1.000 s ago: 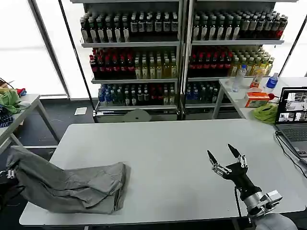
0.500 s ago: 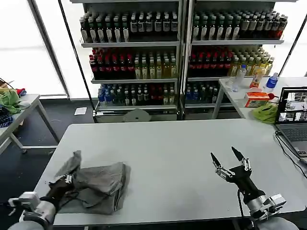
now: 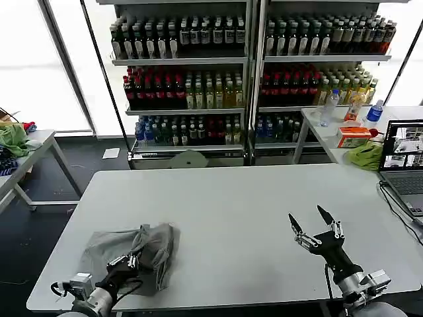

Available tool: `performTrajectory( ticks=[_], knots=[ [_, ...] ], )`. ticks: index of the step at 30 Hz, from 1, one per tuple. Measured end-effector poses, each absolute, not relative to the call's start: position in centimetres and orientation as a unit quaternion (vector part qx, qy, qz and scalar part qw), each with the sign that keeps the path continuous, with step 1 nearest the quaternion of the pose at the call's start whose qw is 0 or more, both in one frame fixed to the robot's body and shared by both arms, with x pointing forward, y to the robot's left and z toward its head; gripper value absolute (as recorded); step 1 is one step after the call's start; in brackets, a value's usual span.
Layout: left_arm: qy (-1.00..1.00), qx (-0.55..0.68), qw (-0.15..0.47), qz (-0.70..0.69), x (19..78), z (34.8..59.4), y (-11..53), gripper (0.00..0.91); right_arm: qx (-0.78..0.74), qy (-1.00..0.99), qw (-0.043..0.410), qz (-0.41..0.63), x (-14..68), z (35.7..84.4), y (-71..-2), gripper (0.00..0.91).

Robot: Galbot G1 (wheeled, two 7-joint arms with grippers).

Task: Fold and organize the clothes.

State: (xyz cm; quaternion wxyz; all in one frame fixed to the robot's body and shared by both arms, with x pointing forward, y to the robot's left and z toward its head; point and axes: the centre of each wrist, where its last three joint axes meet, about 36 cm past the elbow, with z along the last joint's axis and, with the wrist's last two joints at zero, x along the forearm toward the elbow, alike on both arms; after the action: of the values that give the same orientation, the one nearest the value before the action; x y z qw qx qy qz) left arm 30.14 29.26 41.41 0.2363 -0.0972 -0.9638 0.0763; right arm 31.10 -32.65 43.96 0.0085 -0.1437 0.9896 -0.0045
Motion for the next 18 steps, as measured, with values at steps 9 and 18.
performTrajectory(
  ticks=[9, 18],
  knots=[
    [-0.962, -0.097, 0.241, 0.081, 30.7, 41.3, 28.5, 0.907, -0.149, 0.989, 0.008, -0.002, 30.7, 44.1, -32.4, 0.907],
    [-0.968, -0.072, 0.218, 0.100, 31.4, 42.5, 28.3, 0.907, -0.154, 0.988, 0.008, 0.000, 30.5, 44.1, -32.1, 0.907]
  ],
)
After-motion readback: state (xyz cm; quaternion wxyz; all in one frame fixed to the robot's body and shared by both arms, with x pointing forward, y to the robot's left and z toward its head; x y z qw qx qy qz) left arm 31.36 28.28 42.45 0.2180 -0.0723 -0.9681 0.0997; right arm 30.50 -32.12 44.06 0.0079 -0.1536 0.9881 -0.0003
